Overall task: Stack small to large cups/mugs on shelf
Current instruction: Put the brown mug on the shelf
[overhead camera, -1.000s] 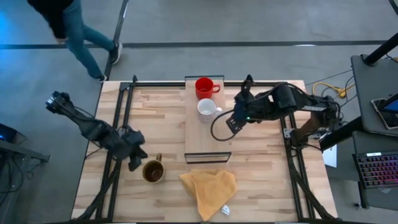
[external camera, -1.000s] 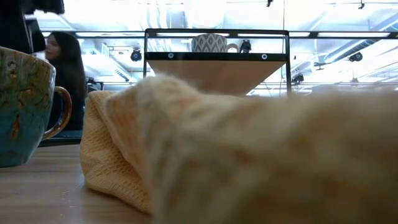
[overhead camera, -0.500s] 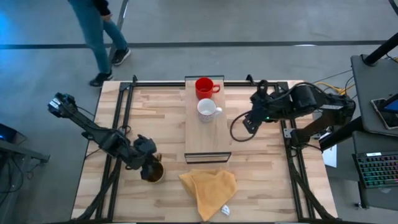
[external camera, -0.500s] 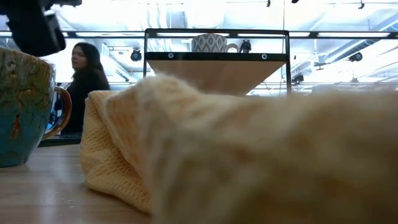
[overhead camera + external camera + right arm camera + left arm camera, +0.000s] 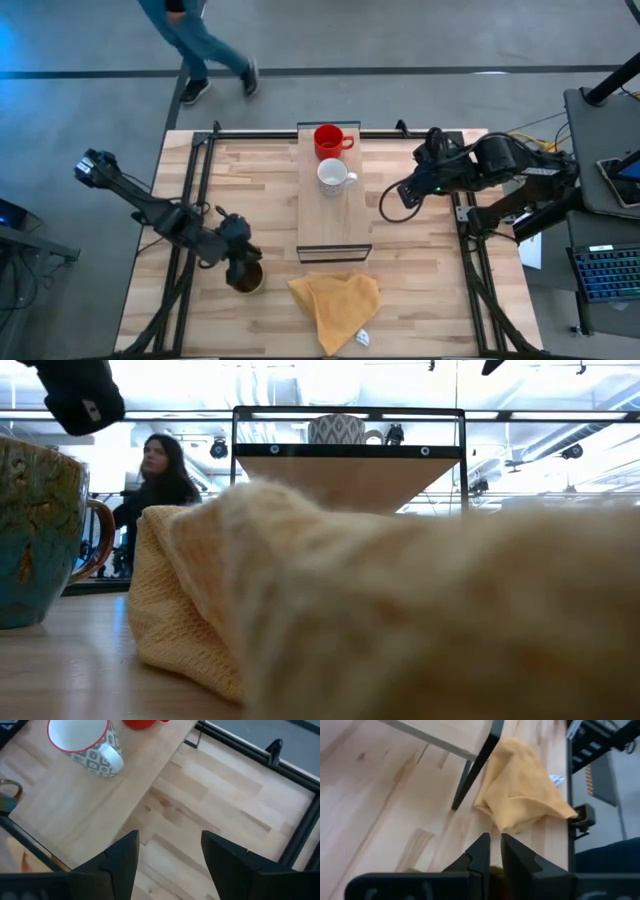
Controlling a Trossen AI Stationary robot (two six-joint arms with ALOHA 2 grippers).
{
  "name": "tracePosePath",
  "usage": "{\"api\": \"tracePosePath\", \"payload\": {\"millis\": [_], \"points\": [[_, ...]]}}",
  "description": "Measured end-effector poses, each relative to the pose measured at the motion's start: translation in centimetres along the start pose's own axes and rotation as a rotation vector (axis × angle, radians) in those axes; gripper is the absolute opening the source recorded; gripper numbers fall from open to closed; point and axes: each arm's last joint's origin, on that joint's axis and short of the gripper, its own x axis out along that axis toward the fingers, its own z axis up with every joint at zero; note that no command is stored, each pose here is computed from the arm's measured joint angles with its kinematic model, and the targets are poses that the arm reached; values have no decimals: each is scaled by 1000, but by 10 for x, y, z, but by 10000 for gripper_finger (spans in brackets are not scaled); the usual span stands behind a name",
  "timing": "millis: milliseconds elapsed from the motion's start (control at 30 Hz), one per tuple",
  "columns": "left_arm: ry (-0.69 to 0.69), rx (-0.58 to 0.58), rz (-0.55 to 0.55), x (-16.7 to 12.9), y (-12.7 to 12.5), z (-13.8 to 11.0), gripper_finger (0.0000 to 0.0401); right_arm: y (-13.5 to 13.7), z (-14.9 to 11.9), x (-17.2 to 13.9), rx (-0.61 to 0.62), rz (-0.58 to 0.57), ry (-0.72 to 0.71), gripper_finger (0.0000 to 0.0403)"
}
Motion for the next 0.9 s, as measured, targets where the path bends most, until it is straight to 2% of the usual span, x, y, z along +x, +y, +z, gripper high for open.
{"api": "tracePosePath", "payload": {"millis": [100, 233, 367, 467, 600, 733, 900], "points": [[-25, -25, 16, -7, 8, -3, 31, 3, 0, 3, 6, 0, 19, 208], [10, -99, 37, -5, 27, -22, 31, 4, 0, 4, 17, 2, 27, 208], [18, -154, -49, -2, 35, -33, 31, 4, 0, 4, 43, 3, 28, 208], [-15, -132, -91, -8, 36, -31, 31, 3, 0, 3, 53, 6, 27, 208], [100, -93, -1, -12, 49, -43, 31, 3, 0, 2, 53, 6, 26, 208], [240, -117, 61, -15, 58, -53, 31, 3, 0, 2, 52, 6, 27, 208], [253, -207, 71, -12, 51, -48, 44, 3, 0, 2, 38, 6, 26, 208]]}}
